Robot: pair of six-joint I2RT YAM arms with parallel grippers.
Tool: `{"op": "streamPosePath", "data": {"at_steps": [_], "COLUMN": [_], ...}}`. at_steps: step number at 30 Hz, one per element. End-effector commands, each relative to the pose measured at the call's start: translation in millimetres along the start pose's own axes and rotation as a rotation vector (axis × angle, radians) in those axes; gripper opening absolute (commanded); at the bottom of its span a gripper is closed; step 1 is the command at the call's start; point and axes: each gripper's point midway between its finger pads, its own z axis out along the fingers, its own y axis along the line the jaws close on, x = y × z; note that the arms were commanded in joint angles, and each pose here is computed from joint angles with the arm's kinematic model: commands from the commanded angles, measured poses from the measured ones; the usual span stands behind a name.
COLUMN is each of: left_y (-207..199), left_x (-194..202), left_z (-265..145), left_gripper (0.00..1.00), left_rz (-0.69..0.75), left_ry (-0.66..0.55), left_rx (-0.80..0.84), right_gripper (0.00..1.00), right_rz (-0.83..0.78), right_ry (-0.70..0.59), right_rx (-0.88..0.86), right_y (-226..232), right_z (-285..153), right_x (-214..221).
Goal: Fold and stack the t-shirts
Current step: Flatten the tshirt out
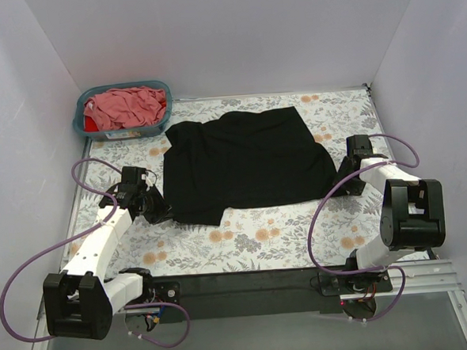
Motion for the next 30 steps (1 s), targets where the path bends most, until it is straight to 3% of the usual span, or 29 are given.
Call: {"op": "streamPosePath", "data": {"at_steps": [1, 11, 14, 18, 21, 23, 27, 30], "left_y": [-7, -5, -4, -4, -3, -1, -10, -35], "left_x": [-6, -5, -4, -2, -4, -8, -33, -83], "left_z": [-9, -10, -10, -8, -7, -6, -8, -20], "left_gripper": [0.0, 0.0, 0.0, 0.0, 0.0, 0.0, 0.0, 0.0], "left_rz": [0.013, 0.012, 0.008, 0.001, -0.001, -0.004, -0.003, 0.003], "left_ry": [-0.025, -0.031, -0.03, -0.024, -0.028, -0.037, -0.102, -0.199], "left_rx": [0.026, 0.023, 0.022, 0.023, 0.015, -0.001, -0.02, -0.032], "right_gripper": [0.53, 0.5, 0.41, 0.13, 0.01, 0.01, 0.01, 0.01], "right_rz": [-0.007, 0.017, 0.017, 0.018, 0.014, 0.011, 0.006, 0.005], "right_ry": [0.056, 0.136, 0.159, 0.174, 0.164, 0.158, 0.092, -0.025], "right_rx": [0.031, 0.01, 0.017, 0.014, 0.002, -0.007, -0.026, -0.044], "right_y": [-10, -8, -10, -10, -9, -7, 1, 13], "right_z": [-5, 5, 7, 7, 5, 3, -11, -39], "right_x": [16, 41, 49, 54, 52, 48, 20, -33]}}
